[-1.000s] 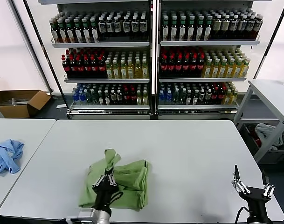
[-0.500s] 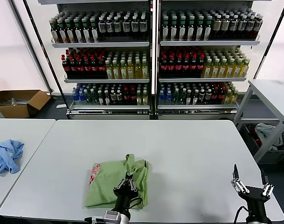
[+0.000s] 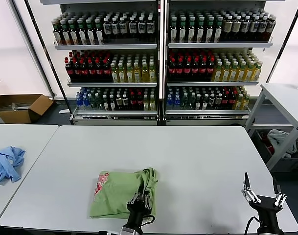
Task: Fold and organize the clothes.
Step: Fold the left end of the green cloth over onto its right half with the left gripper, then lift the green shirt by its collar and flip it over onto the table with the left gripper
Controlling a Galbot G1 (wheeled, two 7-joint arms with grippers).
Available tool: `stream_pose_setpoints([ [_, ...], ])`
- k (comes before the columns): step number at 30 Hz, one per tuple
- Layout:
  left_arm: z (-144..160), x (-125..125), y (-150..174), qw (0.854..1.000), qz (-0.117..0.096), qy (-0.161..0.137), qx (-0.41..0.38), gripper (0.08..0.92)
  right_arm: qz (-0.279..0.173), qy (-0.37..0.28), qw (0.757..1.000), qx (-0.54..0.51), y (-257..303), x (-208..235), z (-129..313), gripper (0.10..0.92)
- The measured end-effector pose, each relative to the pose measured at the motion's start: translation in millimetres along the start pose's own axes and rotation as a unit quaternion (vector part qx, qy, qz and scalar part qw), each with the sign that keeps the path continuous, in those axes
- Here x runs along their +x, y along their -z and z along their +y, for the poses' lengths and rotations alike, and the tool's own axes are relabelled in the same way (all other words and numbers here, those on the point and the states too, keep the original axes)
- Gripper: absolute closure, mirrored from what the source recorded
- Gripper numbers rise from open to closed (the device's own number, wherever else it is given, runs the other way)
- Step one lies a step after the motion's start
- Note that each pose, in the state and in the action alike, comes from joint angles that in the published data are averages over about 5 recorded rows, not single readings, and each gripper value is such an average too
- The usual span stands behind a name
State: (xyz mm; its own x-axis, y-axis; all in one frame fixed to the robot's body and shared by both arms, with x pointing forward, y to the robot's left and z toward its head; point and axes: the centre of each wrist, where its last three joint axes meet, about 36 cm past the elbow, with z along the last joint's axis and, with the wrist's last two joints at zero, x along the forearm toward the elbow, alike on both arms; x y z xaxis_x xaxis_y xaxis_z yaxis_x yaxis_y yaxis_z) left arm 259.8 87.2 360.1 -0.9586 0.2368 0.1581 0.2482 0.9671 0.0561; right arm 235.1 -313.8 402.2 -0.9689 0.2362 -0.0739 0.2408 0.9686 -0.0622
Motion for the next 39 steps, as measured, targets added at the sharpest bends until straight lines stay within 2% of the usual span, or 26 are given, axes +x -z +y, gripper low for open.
stream_pose_setpoints([
  [8, -11.4, -2.4, 0.0, 0.999, -0.011, -0.039, -0.011, 0.47, -0.002, 0.0, 1.0, 0.002, 0.0, 0.4, 2.8, 0.2],
  [17, -23.9, -3.8, 0.0, 0.997, -0.007, -0.077, -0.025, 0.221, -0.006, 0.002, 1.0, 0.004, 3.8, -2.0, 3.3, 0.2],
  [22, -18.9, 3.7, 13.7, 0.996, -0.002, -0.082, -0.017, 0.179, -0.007, 0.005, 1.0, 0.006, 5.5, -4.3, 3.7, 0.2],
  [25, 2.1, 5.2, 26.6, 0.998, 0.004, -0.066, -0.013, 0.177, -0.007, 0.007, 1.0, 0.007, 5.4, -5.2, 3.9, 0.2],
  [29, 45.3, 6.1, 36.7, 0.999, 0.023, -0.027, -0.012, 0.177, -0.007, 0.008, 1.0, 0.008, 5.5, -6.3, 4.4, 0.2],
  [35, 106.4, 10.4, 37.1, 0.998, 0.055, 0.039, -0.006, 0.177, -0.007, 0.009, 1.0, 0.01, 5.9, -6.7, 3.3, 0.2],
  [39, 129.5, 15.3, 36.4, 0.996, 0.071, 0.063, 0.004, 0.177, -0.007, 0.009, 1.0, 0.013, 6.8, -6.8, 1.8, 0.2],
])
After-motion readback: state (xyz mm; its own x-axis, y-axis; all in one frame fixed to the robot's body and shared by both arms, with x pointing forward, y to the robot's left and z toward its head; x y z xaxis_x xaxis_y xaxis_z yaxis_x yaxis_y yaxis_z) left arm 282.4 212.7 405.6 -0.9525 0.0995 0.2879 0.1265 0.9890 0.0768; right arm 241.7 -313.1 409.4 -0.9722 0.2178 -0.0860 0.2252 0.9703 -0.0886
